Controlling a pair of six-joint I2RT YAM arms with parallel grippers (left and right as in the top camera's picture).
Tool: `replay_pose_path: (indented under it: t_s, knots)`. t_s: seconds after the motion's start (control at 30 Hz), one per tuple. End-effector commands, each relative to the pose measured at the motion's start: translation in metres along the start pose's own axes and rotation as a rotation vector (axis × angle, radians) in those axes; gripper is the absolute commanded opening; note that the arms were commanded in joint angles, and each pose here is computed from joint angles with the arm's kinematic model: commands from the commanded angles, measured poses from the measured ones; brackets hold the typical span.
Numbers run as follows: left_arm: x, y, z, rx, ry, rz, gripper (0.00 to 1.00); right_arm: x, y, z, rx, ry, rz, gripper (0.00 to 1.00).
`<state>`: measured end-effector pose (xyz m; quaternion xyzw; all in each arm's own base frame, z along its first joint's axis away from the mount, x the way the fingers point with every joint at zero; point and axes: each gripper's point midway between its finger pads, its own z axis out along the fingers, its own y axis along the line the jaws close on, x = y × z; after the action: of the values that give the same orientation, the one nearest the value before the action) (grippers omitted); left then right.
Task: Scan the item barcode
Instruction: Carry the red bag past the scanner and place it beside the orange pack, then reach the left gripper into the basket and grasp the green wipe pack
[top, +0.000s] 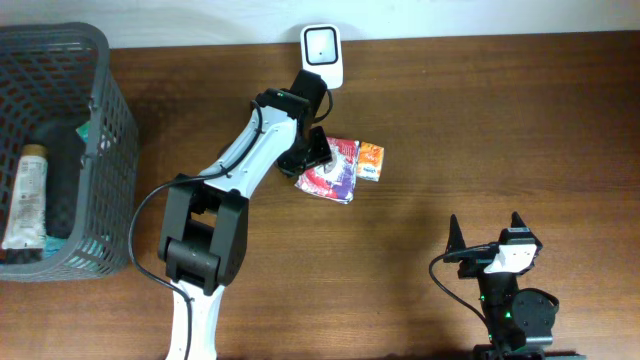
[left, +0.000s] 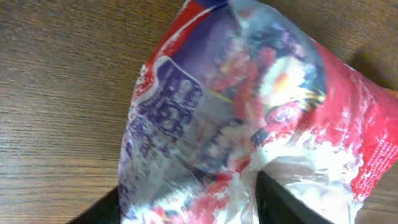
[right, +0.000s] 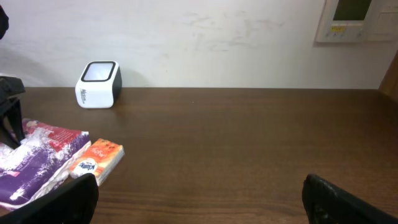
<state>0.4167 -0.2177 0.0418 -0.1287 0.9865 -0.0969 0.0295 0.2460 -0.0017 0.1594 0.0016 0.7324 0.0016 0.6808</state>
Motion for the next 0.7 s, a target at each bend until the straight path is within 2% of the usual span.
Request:
replay_pose_path:
  t_s: [0.0, 0.07, 0.27, 0.37, 0.4, 0.47, 0.5, 0.53, 0.57, 0.67]
  knots:
    - [-0.014, -0.006, -0.032, 0.049, -0.055, 0.114, 0.62, 0.003, 0.0, 0.0, 0.004, 0.003, 0.001, 0.99]
    - [-0.025, -0.009, -0.066, 0.067, -0.122, 0.195, 0.68, 0.003, 0.0, 0.0, 0.004, 0.003, 0.001, 0.99]
    - [-0.061, 0.035, -0.191, -0.11, -0.5, 0.207, 0.67, 0.003, 0.0, 0.0, 0.004, 0.003, 0.001, 0.98]
    - [-0.067, 0.078, -0.279, -0.166, -0.723, 0.1, 0.69, 0.003, 0.0, 0.0, 0.004, 0.003, 0.001, 0.99]
    - [-0.068, 0.089, -0.296, -0.181, -0.765, 0.071, 0.7, 0.003, 0.0, 0.0, 0.004, 0.003, 0.001, 0.98]
    - [-0.071, 0.146, -0.348, -0.265, -0.894, -0.07, 0.8, 0.003, 0.0, 0.0, 0.004, 0.003, 0.001, 0.99]
    - [-0.072, 0.16, -0.356, -0.274, -0.908, -0.104, 0.82, 0.003, 0.0, 0.0, 0.004, 0.003, 0.001, 0.99]
    - [-0.073, 0.181, -0.365, -0.293, -0.922, -0.155, 0.94, 0.003, 0.0, 0.0, 0.004, 0.003, 0.001, 0.99]
    - [-0.075, 0.2, -0.37, -0.315, -0.925, -0.197, 1.0, 0.003, 0.0, 0.0, 0.004, 0.003, 0.001, 0.99]
    - [-0.075, 0.257, -0.377, -0.386, -0.909, -0.323, 0.99, 0.003, 0.0, 0.0, 0.004, 0.003, 0.001, 0.99]
